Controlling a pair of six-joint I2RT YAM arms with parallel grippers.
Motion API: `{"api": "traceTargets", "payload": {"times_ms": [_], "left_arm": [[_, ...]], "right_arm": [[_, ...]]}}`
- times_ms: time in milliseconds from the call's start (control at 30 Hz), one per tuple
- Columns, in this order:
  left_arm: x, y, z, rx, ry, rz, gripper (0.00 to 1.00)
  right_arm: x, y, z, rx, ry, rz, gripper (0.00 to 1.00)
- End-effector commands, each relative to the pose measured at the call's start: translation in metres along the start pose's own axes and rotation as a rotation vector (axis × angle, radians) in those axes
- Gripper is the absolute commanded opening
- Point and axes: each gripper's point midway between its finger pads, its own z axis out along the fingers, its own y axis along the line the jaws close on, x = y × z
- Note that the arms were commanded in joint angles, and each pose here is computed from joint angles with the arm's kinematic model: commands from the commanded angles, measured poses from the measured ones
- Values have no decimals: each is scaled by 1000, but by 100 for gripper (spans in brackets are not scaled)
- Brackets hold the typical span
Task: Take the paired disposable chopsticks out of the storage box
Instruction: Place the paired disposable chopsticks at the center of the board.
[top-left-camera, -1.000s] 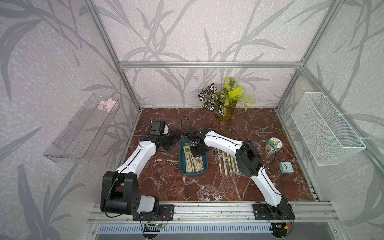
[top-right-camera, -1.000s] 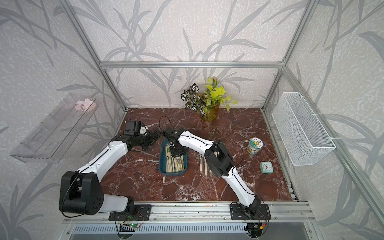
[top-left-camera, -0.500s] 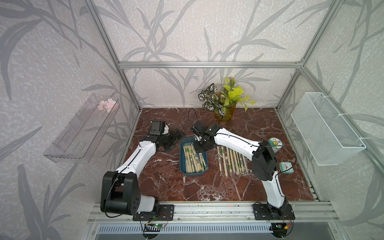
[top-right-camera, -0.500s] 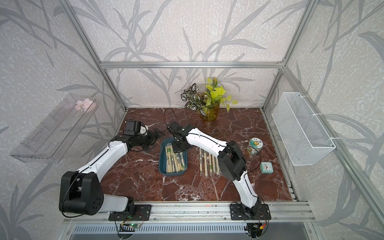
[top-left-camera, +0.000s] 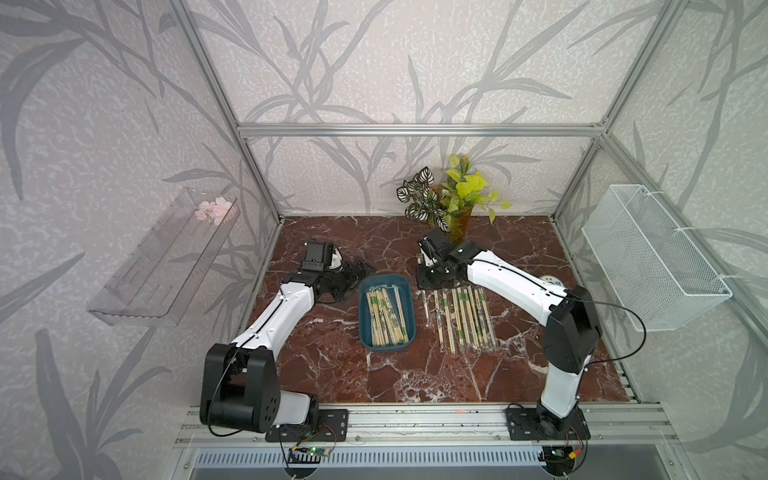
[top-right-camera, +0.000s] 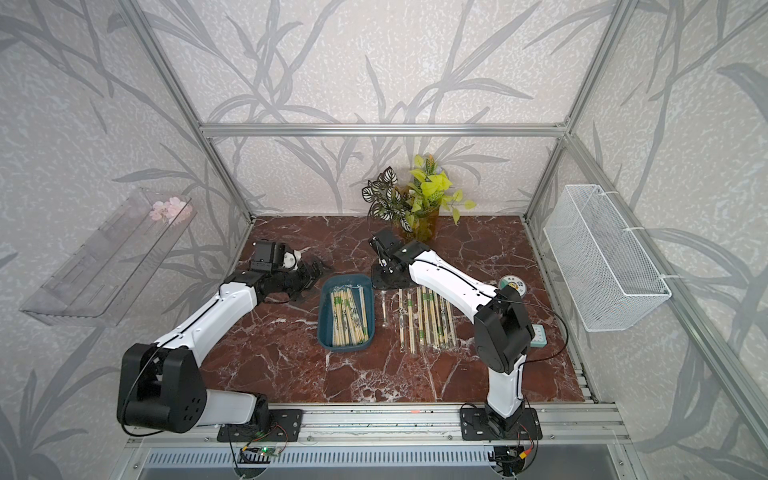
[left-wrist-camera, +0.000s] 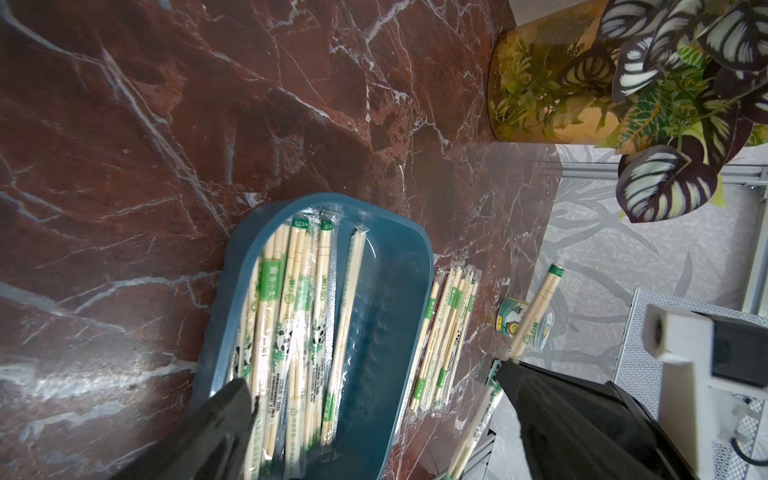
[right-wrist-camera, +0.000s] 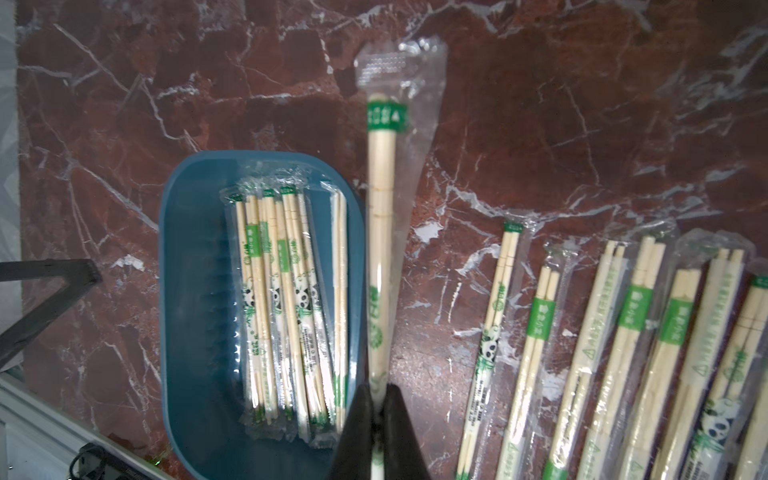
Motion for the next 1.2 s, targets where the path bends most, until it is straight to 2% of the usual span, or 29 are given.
{"api": "traceTargets", "payload": {"times_ms": [0, 233, 467, 600, 700, 833, 1167], "left_arm": [[4, -14, -3, 29, -10, 31, 100], [13, -20, 4, 25, 5, 43, 100], [19, -25, 10, 24, 20, 54, 100], [24, -27, 15, 21, 34, 59, 100], [26, -27, 16, 17, 37, 62, 100], [26, -27, 16, 13, 31, 63, 100], [23, -19, 15, -17, 6, 66, 100]], "right_arm": [[14, -14, 18, 48, 37, -15, 3], [37, -32, 57, 97, 101, 1, 4], [43, -49, 78, 171, 125, -9, 5], [46, -58, 86, 201, 137, -4, 9], [48, -62, 89, 210, 142, 2, 16], [46, -62, 84, 204, 136, 4, 26], [26, -28, 28, 64, 36, -4, 28]]}}
